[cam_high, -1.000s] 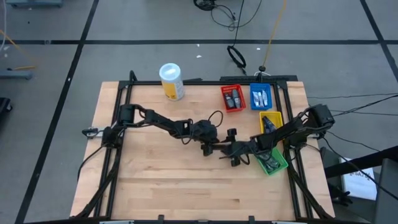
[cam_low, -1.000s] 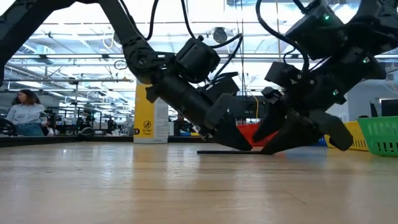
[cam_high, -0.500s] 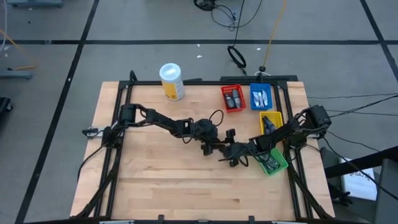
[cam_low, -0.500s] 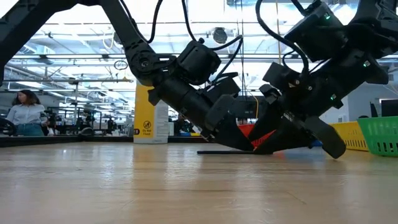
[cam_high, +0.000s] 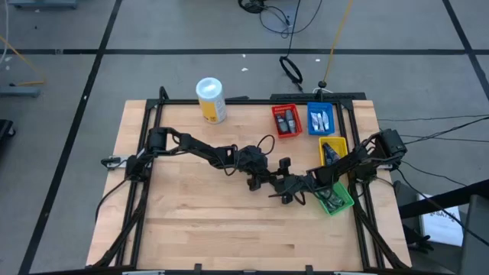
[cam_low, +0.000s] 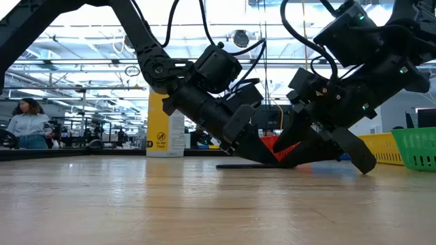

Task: Pick & Place Travel size toiletries
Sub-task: Put the black comb into the green bin

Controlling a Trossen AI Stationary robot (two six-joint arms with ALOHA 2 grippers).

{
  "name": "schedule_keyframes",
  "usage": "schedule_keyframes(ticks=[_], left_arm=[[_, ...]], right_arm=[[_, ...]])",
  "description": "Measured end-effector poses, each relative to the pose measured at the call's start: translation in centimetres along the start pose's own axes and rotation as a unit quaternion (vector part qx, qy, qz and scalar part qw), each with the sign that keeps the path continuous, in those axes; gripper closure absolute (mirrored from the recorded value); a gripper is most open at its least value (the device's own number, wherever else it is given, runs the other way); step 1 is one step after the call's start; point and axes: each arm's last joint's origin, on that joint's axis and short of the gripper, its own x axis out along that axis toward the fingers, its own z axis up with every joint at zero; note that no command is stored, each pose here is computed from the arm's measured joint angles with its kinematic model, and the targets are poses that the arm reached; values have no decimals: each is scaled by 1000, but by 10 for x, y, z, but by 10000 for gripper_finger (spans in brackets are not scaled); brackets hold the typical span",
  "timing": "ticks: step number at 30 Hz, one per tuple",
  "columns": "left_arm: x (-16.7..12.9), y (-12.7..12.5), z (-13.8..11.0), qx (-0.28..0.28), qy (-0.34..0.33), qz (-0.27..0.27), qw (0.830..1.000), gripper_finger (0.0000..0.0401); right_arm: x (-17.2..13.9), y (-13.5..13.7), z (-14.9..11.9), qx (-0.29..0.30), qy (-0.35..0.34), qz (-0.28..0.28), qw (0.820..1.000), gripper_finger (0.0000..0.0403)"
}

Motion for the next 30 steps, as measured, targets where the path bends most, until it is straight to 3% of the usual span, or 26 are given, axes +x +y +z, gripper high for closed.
schedule_keyframes(ticks=[11, 18, 24, 27, 30], left_arm=[[0, 0, 0, 5, -1, -1, 1000, 396], [0, 0, 0, 5, -3, -2, 1000, 396], [0, 0, 0, 6, -4, 4, 1000, 397], [-9, -2, 8, 8, -3, 37, 999, 398], [-25, -5, 18, 12, 7, 50, 999, 396]], right_arm=[[-10, -12, 7, 32, -11, -32, 999, 232], [-7, -13, 0, 55, 2, 48, 997, 232], [-5, -15, 0, 80, 2, 57, 995, 232], [-5, -15, 0, 117, 4, 57, 992, 232], [-5, -16, -1, 207, 11, 46, 977, 232]])
